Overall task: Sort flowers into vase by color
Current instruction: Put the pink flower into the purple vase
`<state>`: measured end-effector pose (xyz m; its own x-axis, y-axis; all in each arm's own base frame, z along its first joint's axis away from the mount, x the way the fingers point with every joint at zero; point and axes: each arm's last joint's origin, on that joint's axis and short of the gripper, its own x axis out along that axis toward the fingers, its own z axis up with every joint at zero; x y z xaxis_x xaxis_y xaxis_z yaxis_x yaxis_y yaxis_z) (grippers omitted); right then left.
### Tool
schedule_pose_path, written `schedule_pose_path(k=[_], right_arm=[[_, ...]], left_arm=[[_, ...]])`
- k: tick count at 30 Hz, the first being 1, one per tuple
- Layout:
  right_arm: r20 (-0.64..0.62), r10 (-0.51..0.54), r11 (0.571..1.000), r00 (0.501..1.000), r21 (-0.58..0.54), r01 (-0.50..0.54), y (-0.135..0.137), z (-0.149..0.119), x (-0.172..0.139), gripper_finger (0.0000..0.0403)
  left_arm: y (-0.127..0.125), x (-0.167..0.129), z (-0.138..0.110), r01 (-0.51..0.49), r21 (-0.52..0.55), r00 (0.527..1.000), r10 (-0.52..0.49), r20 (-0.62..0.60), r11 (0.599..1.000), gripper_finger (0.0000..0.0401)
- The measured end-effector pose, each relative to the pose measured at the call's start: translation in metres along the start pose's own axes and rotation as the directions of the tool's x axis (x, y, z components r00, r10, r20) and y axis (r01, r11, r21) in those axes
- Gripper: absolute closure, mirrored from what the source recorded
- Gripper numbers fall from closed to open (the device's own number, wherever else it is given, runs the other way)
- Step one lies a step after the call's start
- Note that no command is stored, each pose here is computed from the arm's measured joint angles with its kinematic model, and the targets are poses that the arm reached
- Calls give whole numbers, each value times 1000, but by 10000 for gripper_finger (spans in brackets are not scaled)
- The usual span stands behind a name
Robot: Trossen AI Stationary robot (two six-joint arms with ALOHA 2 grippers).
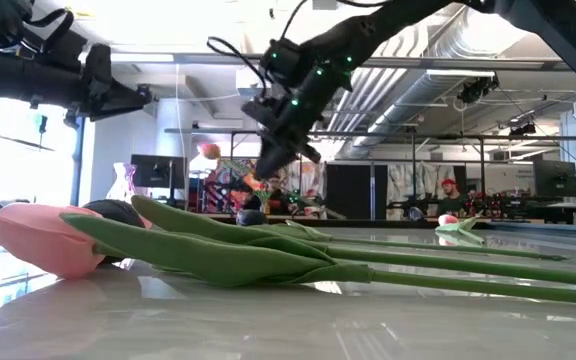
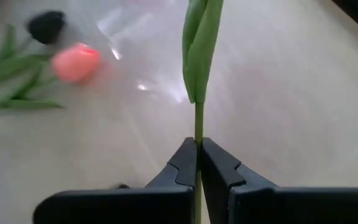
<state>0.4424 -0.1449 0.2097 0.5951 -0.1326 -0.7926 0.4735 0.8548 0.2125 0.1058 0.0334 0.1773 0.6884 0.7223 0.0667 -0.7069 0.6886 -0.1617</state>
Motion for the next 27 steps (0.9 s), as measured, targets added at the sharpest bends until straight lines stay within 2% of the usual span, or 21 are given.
schedule_pose_path(k=[3, 10, 13, 18, 22, 27], right_arm=[[40, 15, 1000, 999, -5, -15, 9, 2, 0, 402], [116, -25, 999, 993, -24, 28, 21, 4, 1, 403], [147, -40, 999, 988, -25, 44, 20, 3, 3, 403], [212, -82, 996, 974, -25, 89, 16, -2, 12, 403], [304, -38, 999, 952, -18, 46, 14, -9, 22, 403], [400, 68, 997, 914, -10, -70, 8, -22, 33, 403]], left_arm=[[-1, 1, -1, 6, 6, 1000, -6, -10, 1000, 296], [-1, 1, -2, -7, 38, 1000, 8, -16, 999, 277], [-1, 2, -3, 15, 60, 1000, -13, -25, 998, 278], [-3, 2, -9, 87, 27, 993, -84, -85, 996, 281], [-3, 2, -16, 92, 24, 985, -87, -151, 995, 281], [-2, 2, -22, 75, -6, 976, -75, -204, 997, 281]])
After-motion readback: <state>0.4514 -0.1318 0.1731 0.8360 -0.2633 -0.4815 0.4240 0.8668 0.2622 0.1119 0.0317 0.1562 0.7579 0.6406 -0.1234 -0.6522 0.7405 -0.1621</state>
